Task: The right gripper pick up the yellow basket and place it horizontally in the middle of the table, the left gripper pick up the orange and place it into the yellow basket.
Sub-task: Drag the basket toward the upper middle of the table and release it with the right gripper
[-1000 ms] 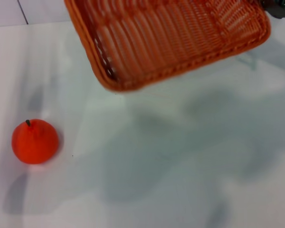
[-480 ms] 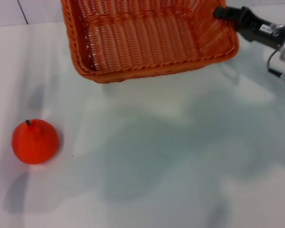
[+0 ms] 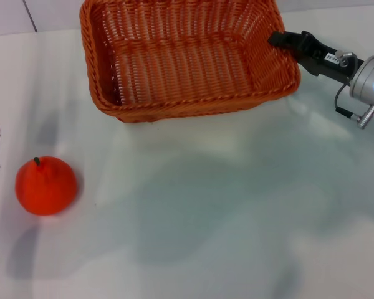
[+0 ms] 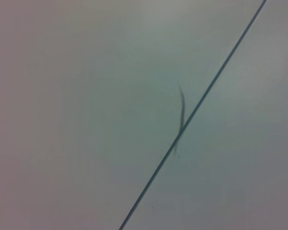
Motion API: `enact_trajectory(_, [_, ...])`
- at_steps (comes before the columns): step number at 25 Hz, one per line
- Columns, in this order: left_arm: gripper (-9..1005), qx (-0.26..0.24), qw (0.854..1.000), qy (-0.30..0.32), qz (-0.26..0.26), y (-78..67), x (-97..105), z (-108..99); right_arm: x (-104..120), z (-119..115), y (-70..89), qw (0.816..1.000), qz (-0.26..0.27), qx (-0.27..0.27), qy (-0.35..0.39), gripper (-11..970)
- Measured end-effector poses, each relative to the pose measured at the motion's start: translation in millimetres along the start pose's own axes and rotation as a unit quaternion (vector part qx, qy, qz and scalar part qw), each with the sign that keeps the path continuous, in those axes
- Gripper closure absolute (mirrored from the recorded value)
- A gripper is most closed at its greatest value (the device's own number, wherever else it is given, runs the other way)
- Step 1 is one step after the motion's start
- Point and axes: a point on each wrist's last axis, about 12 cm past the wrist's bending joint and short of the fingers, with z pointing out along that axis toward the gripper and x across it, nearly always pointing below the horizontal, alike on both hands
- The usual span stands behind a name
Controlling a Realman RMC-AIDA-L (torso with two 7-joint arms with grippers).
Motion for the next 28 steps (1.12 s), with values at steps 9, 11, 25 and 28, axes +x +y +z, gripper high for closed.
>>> enact_trajectory(9, [271, -0.001, 1.000, 0.000, -0.001, 0.0, 0.0, 0.3, -6.3, 1.7, 4.6, 1.000, 0.003, -0.018, -0.010, 763])
enact_trajectory(11, [271, -0.001, 1.000, 0.000, -0.001, -0.1, 0.0, 0.5, -6.8, 2.3, 4.3, 1.000, 0.000, -0.018, -0.014, 755])
enact_trajectory(25, [269, 0.001, 1.000, 0.005, 0.000, -0.5, 1.3, 0.5, -6.9, 1.5, 4.4, 1.000, -0.001, -0.017, -0.016, 626])
enact_trajectory(28, [269, 0.004, 1.000, 0.002, 0.003, 0.6, -0.4, -2.0, -4.7, -2.6, 7.1, 1.000, 0.002, -0.019, -0.008, 508])
